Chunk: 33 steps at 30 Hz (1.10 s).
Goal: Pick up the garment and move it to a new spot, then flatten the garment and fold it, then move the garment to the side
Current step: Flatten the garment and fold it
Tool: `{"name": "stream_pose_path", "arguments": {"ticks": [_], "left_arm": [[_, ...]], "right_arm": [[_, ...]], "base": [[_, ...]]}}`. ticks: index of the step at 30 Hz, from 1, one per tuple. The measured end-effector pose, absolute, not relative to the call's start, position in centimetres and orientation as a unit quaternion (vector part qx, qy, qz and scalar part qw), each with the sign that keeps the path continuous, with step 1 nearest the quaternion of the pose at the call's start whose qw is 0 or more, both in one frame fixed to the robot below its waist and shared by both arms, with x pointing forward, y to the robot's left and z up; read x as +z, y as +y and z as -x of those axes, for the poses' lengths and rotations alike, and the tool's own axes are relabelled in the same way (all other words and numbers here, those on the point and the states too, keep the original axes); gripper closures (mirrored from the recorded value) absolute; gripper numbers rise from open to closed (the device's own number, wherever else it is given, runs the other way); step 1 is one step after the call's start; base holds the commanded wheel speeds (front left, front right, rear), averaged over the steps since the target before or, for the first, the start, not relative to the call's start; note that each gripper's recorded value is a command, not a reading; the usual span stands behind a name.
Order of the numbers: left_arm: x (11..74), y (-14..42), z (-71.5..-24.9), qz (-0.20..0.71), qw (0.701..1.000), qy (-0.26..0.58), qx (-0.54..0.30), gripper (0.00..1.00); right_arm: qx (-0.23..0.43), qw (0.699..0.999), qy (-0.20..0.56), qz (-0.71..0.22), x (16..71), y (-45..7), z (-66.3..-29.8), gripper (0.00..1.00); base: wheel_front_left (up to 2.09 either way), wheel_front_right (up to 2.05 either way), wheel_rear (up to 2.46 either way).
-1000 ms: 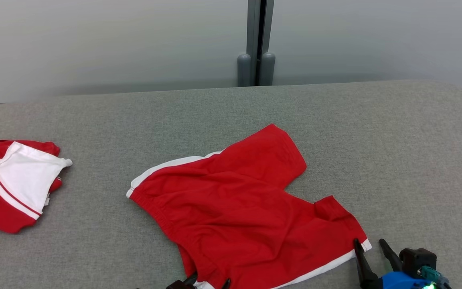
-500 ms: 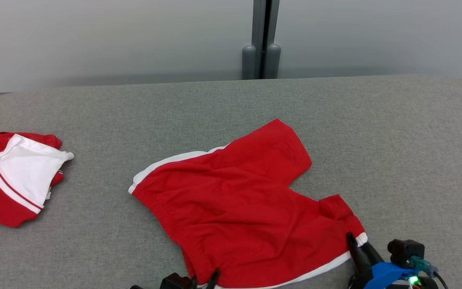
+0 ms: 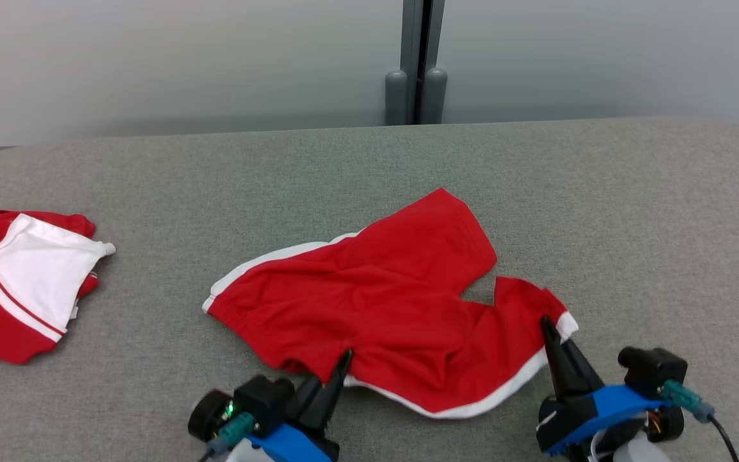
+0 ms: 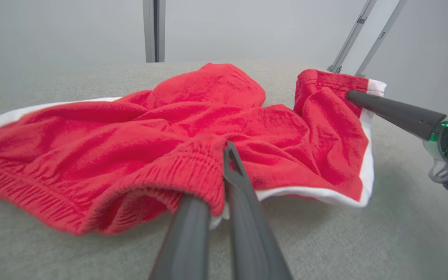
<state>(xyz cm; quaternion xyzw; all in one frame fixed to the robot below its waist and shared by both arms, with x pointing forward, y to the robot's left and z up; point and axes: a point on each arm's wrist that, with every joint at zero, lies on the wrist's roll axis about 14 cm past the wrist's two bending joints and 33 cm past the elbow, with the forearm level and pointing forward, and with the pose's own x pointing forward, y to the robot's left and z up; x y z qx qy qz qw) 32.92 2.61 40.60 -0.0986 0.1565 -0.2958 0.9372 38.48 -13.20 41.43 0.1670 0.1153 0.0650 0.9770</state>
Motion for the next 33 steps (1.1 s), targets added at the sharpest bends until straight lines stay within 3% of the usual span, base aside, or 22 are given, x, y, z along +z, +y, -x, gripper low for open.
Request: {"name": "stream_pose_path", "arguments": {"ticks": [5,12,22,33], "left_arm": [[45.2,3.3,-37.8,0.095,0.948,0.078,-0.294,1.00],[52.1,4.2,-46.4,0.045,0.951,-0.024,-0.305,1.00],[61.1,3.7,-58.9,-0.004,0.940,-0.129,-0.316,1.00],[68.5,0.8,-62.5,-0.013,0.917,-0.210,-0.339,1.00]], "right_arm": [[0.082,0.981,0.044,-0.172,46.1,-13.1,-42.3,1.00],[0.092,0.978,-0.054,-0.180,53.9,-13.5,-50.7,1.00],[0.072,0.967,-0.115,-0.217,62.5,-15.3,-62.5,1.00],[0.076,0.959,-0.170,-0.212,68.4,-15.6,-66.5,1.00]], "base": [[0.00,0.00,0.00],[0.00,0.00,0.00],[0.00,0.00,0.00],[0.00,0.00,0.00]]}}
